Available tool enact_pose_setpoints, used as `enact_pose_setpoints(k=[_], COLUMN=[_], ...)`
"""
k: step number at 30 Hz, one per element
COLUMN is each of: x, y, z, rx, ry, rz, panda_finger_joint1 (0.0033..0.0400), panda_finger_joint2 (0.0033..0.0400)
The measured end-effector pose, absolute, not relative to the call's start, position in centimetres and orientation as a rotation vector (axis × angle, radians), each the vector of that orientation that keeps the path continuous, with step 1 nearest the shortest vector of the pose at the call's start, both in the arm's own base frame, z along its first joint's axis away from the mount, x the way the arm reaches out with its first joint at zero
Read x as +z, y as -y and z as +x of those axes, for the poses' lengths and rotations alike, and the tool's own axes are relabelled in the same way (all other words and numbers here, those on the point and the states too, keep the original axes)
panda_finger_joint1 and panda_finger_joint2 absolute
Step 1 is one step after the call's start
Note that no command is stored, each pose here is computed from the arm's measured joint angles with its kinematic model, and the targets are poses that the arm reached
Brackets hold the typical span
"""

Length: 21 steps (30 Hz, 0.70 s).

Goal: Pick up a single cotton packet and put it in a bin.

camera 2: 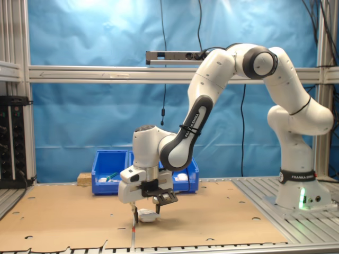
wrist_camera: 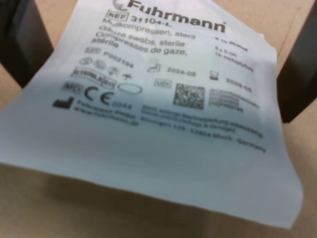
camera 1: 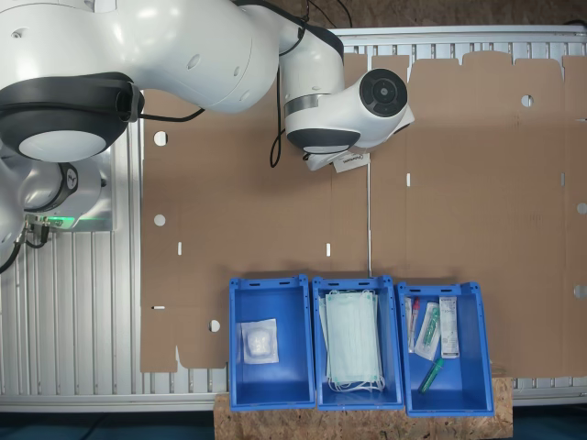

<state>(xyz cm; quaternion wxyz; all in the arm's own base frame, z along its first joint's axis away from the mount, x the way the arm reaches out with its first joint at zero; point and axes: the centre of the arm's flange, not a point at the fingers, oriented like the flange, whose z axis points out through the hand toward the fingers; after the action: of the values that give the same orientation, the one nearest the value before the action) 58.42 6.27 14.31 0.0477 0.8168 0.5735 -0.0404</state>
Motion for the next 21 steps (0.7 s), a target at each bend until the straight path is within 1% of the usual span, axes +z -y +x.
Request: enact_pose_setpoints(k=[18, 19, 21], x=[14.33, 14.33, 14.32], y=[-6.28, -6.28, -6.28], z=[58.44, 58.44, 58.44], rx=[-0.121, -0.121, -0.121], ry=[-1.748, -1.748, -1.748], rz=[2.491, 2.491, 2.491], panda_finger_joint1=[0.04, 0.0345, 0.0345], panda_finger_joint2=[0.04, 0.0345, 0.0345])
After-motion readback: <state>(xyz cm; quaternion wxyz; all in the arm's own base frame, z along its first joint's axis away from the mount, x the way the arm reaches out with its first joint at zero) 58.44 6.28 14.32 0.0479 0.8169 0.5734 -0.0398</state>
